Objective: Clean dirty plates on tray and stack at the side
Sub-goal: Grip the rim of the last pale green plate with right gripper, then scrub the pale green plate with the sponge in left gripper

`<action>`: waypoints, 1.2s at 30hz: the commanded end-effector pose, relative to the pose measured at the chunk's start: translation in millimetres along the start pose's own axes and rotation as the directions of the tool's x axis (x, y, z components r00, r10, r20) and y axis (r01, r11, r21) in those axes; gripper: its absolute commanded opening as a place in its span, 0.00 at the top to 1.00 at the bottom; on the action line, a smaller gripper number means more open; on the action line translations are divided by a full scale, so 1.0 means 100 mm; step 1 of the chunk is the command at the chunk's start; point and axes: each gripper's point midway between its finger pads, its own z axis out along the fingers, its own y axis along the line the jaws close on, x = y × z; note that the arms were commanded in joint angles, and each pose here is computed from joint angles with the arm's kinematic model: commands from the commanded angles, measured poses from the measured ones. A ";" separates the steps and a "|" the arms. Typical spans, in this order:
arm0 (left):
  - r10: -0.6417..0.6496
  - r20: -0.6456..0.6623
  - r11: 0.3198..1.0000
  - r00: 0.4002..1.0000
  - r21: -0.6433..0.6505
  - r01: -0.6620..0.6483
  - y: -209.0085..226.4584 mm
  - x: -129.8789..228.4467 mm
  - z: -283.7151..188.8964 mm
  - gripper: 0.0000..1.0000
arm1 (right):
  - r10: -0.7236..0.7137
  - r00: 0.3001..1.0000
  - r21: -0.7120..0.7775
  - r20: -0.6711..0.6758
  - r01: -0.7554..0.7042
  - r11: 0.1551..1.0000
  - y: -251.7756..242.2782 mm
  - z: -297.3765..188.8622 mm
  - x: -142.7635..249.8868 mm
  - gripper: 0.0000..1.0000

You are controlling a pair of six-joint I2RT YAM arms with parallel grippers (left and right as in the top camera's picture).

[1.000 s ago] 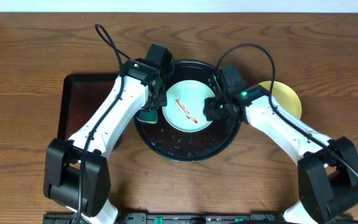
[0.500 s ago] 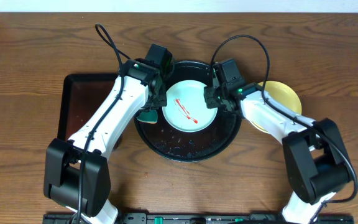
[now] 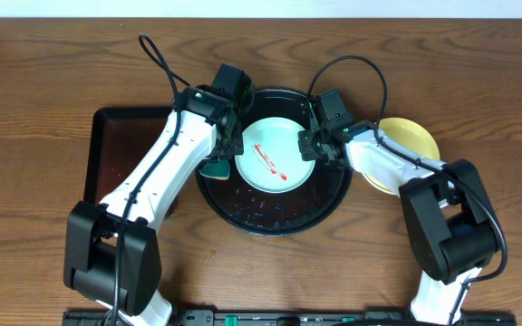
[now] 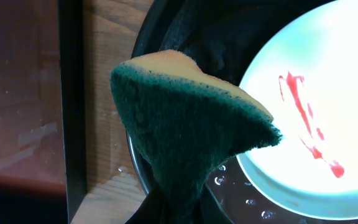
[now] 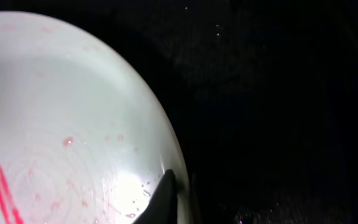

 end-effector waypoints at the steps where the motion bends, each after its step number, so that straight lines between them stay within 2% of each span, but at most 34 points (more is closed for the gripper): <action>1: -0.010 0.004 1.000 1.000 -0.003 0.010 0.01 0.00 -0.02 0.92 | 0.062 0.997 -0.043 -0.053 -0.064 0.997 0.10 -0.07 0.12 0.99; 5: -0.010 0.005 1.000 1.000 -0.003 0.010 0.01 0.00 -0.02 0.92 | 0.197 0.976 -0.014 -0.092 -0.199 0.980 0.09 -0.38 0.20 0.99; 9: -0.022 0.007 1.000 1.000 -0.001 0.022 0.01 0.00 -0.02 0.92 | 0.294 0.949 0.093 -0.111 -0.284 0.954 -0.01 -0.55 0.34 0.99; 16: -0.037 0.000 0.995 0.999 0.089 0.037 -0.16 -0.02 -0.01 0.92 | 0.333 0.930 0.177 -0.154 -0.306 0.936 -0.07 -0.38 0.62 0.99; 19: -0.036 -0.008 0.989 0.999 0.142 0.037 -0.28 -0.03 0.00 0.92 | 0.344 0.920 0.154 -0.188 -0.319 0.935 -0.03 -0.28 0.70 0.99; 24: -0.057 -0.024 0.988 0.998 0.143 0.060 -0.38 -0.01 0.10 0.93 | 0.349 0.908 0.134 -0.233 -0.325 0.936 0.01 -0.18 0.79 0.99; 36: 0.057 -0.142 0.975 0.988 0.219 -0.025 -1.00 0.33 0.53 0.93 | 0.341 0.909 0.138 -0.240 -0.316 0.939 0.00 -0.13 0.82 0.99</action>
